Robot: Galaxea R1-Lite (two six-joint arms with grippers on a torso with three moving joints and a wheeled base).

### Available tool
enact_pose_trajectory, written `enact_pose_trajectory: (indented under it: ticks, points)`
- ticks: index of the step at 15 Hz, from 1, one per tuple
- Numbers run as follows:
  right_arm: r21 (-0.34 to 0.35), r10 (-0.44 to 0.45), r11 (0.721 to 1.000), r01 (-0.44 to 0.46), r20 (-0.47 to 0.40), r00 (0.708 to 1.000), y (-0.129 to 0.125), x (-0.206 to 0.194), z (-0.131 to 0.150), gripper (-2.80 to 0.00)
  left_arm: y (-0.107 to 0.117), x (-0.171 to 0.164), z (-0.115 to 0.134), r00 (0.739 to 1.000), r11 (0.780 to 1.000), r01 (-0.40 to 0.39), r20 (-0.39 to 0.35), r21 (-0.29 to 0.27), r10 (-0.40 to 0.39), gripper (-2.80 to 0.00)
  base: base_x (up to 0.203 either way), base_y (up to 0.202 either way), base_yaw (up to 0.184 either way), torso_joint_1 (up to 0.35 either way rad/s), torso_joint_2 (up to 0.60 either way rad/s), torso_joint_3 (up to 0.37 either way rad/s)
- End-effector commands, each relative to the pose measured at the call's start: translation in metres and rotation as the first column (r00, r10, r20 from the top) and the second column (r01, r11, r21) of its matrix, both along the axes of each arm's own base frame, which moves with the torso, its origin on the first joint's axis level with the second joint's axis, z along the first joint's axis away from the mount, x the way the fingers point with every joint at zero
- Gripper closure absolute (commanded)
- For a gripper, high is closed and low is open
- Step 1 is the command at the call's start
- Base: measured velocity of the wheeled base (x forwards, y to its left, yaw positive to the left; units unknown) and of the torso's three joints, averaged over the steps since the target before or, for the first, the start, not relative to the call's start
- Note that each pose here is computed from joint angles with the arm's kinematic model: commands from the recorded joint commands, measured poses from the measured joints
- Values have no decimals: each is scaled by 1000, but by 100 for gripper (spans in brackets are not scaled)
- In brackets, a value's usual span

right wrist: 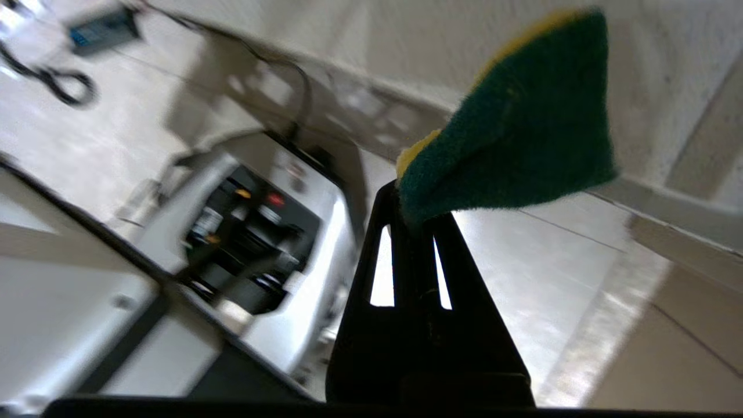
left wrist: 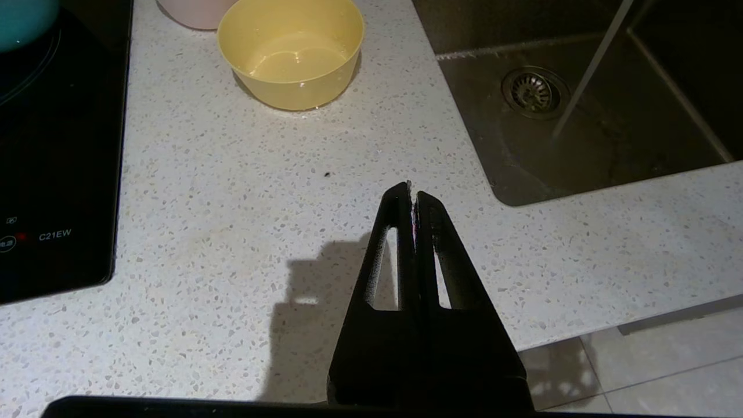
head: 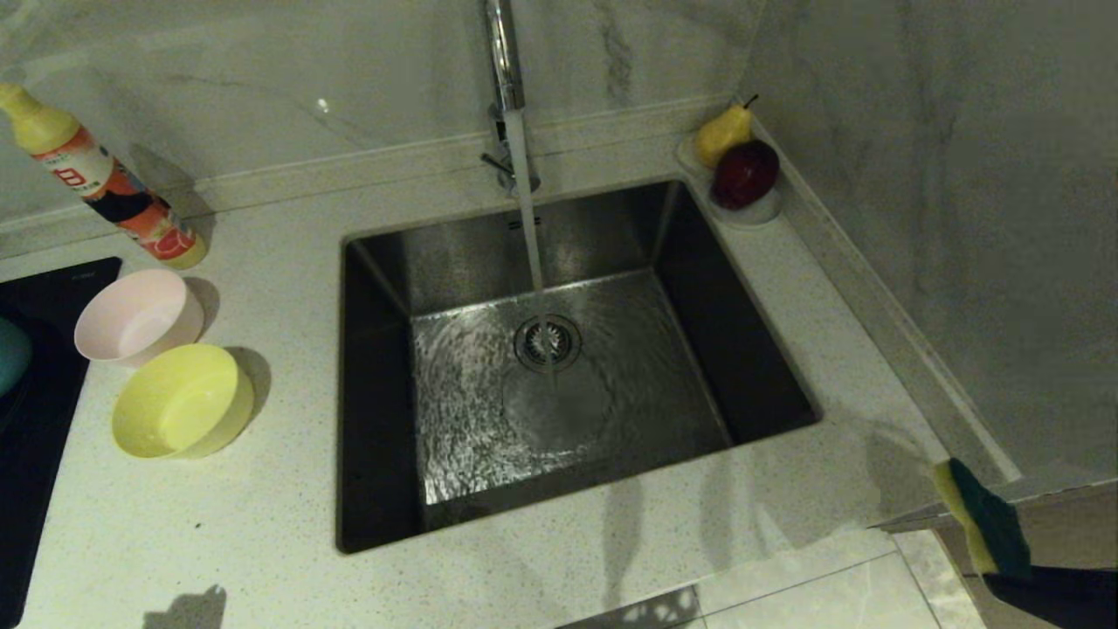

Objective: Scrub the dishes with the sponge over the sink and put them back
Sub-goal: Put down the sponge

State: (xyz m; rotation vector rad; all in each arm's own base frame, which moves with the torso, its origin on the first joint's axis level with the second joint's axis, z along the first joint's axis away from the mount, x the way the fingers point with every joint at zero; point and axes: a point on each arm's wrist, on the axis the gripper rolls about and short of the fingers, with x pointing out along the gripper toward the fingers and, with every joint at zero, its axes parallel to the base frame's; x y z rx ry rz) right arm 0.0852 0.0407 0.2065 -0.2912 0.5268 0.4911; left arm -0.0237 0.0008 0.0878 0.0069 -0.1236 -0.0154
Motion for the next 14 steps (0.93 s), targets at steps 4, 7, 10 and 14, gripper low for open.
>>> enact_pose_trajectory:
  ticks: [4, 7, 10, 14]
  points:
    - [-123, 5, 992, 7, 96, 995, -1, 25, -46, 0, 0, 3, -11, 999, 1000, -1, -39, 1, 1, 0, 0, 0, 0, 0, 0, 0]
    - [-163, 29, 987, -11, 109, 994, -3, 31, -50, 0, 0, 3, -11, 999, 1000, -1, -39, 1, 1, 0, 0, 0, 0, 0, 0, 0]
    - [-200, 50, 979, -30, 93, 994, -4, 41, -58, 0, 0, 3, -11, 999, 1000, -1, -39, 1, 1, 0, 0, 0, 0, 0, 0, 0]
    - [-198, 78, 979, -53, 119, 990, 3, 65, -66, 0, 0, 3, -11, 999, 1000, -1, -38, 1, 1, 0, 0, 0, 0, 0, 0, 0]
